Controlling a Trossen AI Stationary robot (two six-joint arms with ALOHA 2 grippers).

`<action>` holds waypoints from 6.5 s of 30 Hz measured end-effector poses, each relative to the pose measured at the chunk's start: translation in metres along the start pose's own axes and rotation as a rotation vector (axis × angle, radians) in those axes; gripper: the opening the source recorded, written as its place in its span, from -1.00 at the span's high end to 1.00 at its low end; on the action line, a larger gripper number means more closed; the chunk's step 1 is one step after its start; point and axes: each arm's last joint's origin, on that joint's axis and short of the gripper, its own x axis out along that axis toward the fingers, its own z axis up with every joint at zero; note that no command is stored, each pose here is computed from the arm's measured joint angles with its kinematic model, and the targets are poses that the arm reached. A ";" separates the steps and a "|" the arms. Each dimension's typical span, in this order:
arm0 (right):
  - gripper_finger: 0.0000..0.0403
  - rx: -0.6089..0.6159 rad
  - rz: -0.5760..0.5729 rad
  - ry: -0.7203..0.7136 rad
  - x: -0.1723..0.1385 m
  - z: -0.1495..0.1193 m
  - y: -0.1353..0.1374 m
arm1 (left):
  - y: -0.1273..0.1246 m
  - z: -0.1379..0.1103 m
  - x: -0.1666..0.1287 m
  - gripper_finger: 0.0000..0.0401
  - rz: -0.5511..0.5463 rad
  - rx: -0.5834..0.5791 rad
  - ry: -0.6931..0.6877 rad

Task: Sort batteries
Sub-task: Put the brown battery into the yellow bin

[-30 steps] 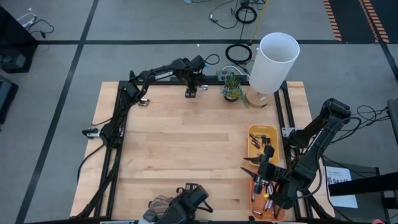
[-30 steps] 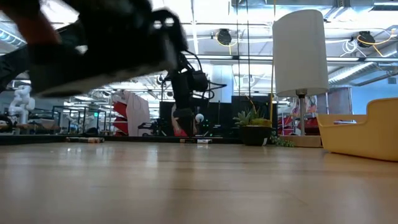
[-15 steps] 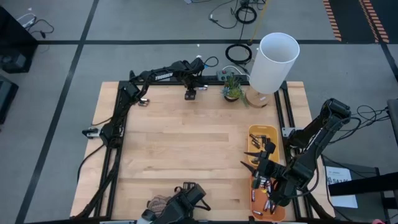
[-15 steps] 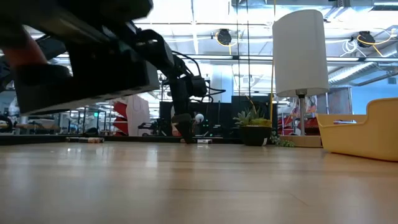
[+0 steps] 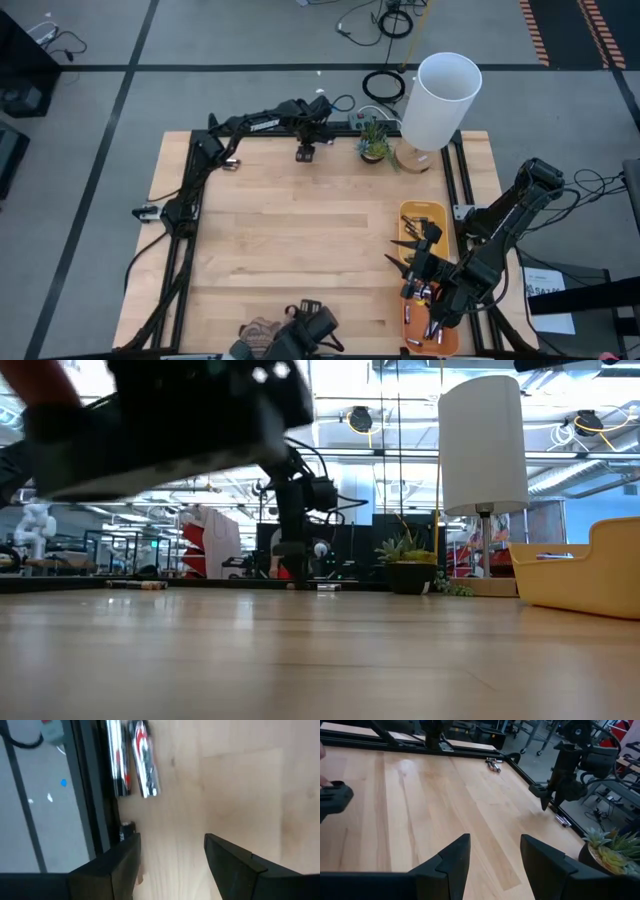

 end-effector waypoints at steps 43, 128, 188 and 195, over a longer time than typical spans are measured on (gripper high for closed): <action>0.17 0.002 -0.002 0.003 0.000 0.000 -0.001 | 0.019 -0.030 0.003 -0.15 -0.046 -0.142 -0.077; 0.17 0.005 -0.142 -0.231 0.011 0.022 0.000 | 0.001 -0.032 0.011 -0.15 -0.116 -0.168 -0.057; 0.17 -0.009 -0.123 -0.204 0.017 0.023 -0.001 | -0.053 0.001 -0.057 0.78 -0.147 -0.324 -0.226; 0.17 -0.026 -0.106 -0.211 0.011 0.024 -0.001 | -0.094 0.052 -0.106 0.78 -0.472 -0.130 -0.705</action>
